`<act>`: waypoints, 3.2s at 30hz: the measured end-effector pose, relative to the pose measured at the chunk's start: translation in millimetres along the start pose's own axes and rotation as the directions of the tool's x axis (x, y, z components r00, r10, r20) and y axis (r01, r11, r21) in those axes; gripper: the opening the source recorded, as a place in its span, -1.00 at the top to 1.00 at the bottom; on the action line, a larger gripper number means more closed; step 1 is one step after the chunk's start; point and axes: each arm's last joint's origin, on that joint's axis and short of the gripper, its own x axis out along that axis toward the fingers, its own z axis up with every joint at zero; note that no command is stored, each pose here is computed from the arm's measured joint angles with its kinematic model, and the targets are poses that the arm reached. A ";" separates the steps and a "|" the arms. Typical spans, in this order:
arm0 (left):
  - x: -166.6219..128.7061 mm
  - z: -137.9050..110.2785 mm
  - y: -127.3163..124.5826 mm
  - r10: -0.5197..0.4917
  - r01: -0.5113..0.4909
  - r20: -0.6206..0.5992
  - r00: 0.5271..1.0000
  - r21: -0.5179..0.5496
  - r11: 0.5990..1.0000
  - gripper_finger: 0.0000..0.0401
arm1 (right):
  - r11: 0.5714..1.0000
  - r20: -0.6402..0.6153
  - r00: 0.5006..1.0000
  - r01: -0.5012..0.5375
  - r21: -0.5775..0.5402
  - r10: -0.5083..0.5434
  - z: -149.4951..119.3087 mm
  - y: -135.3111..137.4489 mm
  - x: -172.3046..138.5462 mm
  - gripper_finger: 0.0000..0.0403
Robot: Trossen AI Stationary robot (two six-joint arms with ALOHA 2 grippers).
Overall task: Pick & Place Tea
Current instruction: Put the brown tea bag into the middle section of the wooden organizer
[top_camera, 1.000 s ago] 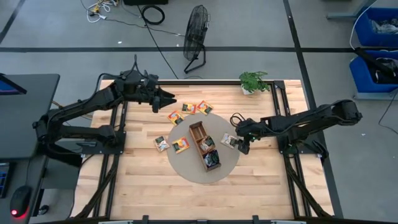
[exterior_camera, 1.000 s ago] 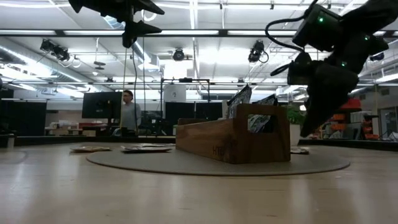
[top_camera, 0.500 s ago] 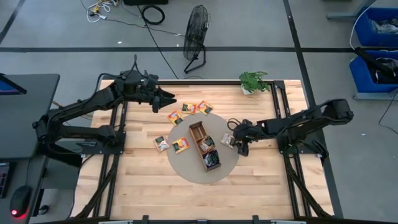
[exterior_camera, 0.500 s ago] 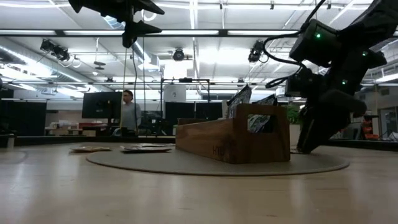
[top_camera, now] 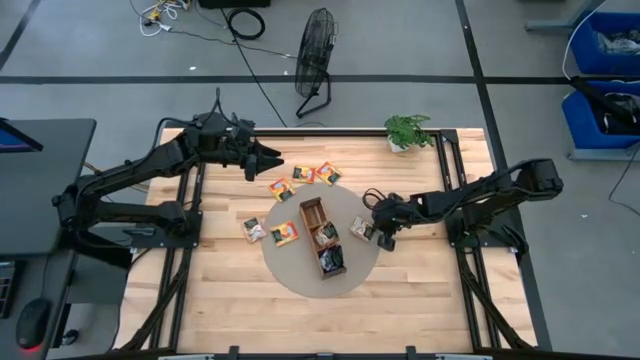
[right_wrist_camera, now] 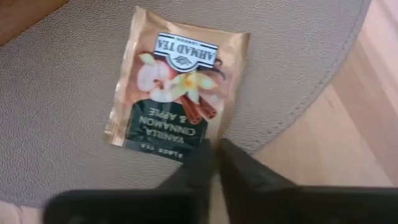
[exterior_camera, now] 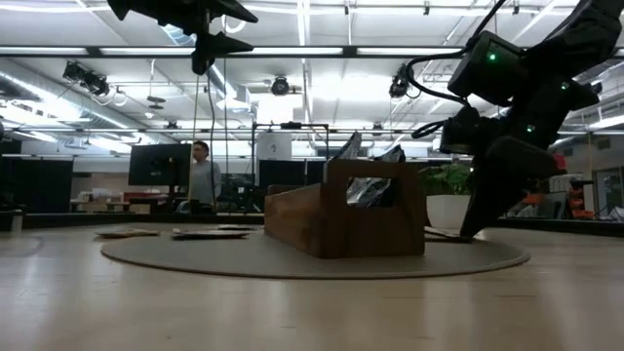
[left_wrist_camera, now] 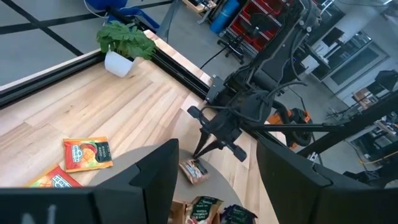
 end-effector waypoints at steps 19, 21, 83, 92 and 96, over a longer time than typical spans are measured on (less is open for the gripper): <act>0.0 0.1 -0.1 -0.001 0.001 0.000 1.000 0.008 1.000 -0.10 | 1.000 0.051 0.999 0.018 -0.004 -0.018 32.1 6.6 -44.4 1.00; 0.0 0.1 -0.1 -0.001 0.001 0.000 1.000 0.007 1.000 -0.10 | 1.000 0.052 0.999 0.016 -0.008 -0.016 35.6 7.9 -49.1 1.00; 46.6 1.2 21.8 -0.136 0.133 -0.043 0.990 -0.067 0.989 -0.10 | 0.989 -0.057 0.998 -0.040 -0.143 0.032 24.8 47.5 4.5 0.60; 46.7 1.1 21.9 -0.136 0.133 -0.043 0.990 -0.068 0.989 -0.10 | 0.992 -0.105 0.994 0.010 -0.125 -0.023 19.8 42.0 3.4 0.98; 46.7 1.2 21.9 -0.136 0.133 -0.043 0.990 -0.068 0.989 -0.10 | 0.988 -0.079 0.997 -0.011 -0.152 -0.001 26.4 45.0 0.1 0.88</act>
